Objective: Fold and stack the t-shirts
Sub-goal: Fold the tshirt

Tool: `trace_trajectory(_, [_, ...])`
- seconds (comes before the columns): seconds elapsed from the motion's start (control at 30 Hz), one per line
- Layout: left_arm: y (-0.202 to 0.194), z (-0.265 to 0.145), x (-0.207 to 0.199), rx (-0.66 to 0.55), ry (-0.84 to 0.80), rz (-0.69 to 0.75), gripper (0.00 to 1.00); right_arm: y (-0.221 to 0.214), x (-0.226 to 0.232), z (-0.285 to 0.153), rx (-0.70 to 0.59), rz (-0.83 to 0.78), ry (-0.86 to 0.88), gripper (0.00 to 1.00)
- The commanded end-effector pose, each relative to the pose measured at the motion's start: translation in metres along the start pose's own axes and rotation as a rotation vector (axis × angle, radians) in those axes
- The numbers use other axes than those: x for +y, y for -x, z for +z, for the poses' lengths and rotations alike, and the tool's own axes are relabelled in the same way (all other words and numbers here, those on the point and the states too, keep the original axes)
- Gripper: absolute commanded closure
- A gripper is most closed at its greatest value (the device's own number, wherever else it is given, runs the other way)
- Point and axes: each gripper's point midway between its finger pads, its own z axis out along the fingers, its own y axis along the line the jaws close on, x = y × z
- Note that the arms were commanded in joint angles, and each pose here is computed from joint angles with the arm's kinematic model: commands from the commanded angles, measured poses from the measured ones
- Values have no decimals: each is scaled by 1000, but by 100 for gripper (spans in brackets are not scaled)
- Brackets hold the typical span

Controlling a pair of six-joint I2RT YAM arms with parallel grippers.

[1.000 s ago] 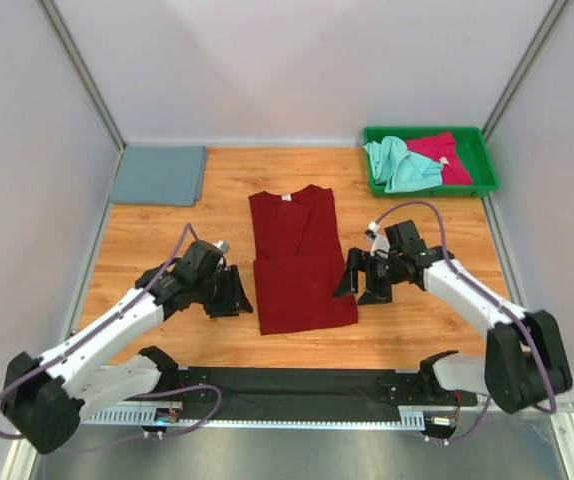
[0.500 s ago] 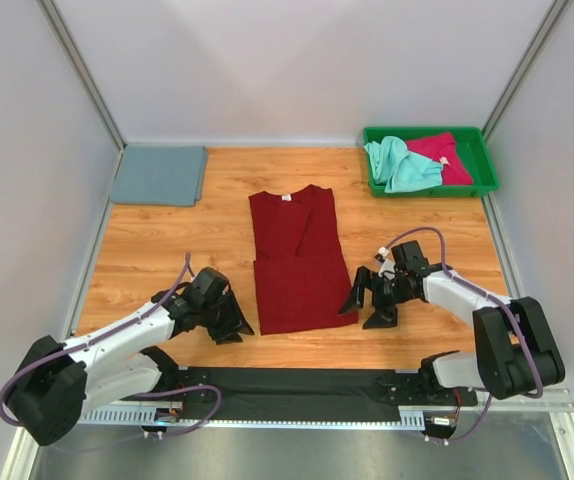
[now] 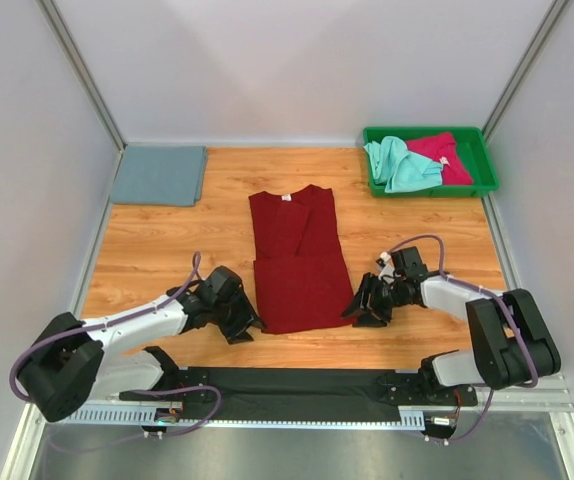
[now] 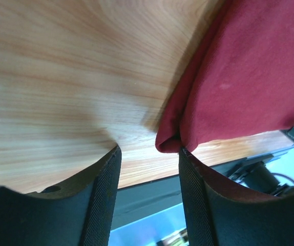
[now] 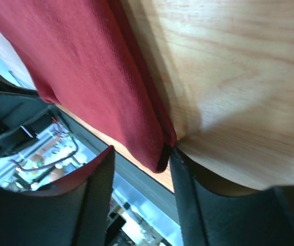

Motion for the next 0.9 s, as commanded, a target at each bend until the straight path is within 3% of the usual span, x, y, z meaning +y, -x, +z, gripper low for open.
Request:
trace_trajectory(0.0, [-1,0,4,-21,35,-122,43,1,-37,7,-75,72,-141,48])
trace_trajectory(0.13, [-8,2,18,-8,79,-273,42,0,-45,0,-155,170,-171,41])
trace_trajectory(0.33, [-7,6,20,-36,55,-416,40,4,-46,-5,-235,271,-173,45])
trace_trajectory(0.67, [-11,-27,6,-64,-2,-433,43,4,-46,3,-198,303,-166,47])
trace_trajectory(0.87, [-10,-8,-6,-48,-67,-474,38,3,-49,5,-208,349,-164,47])
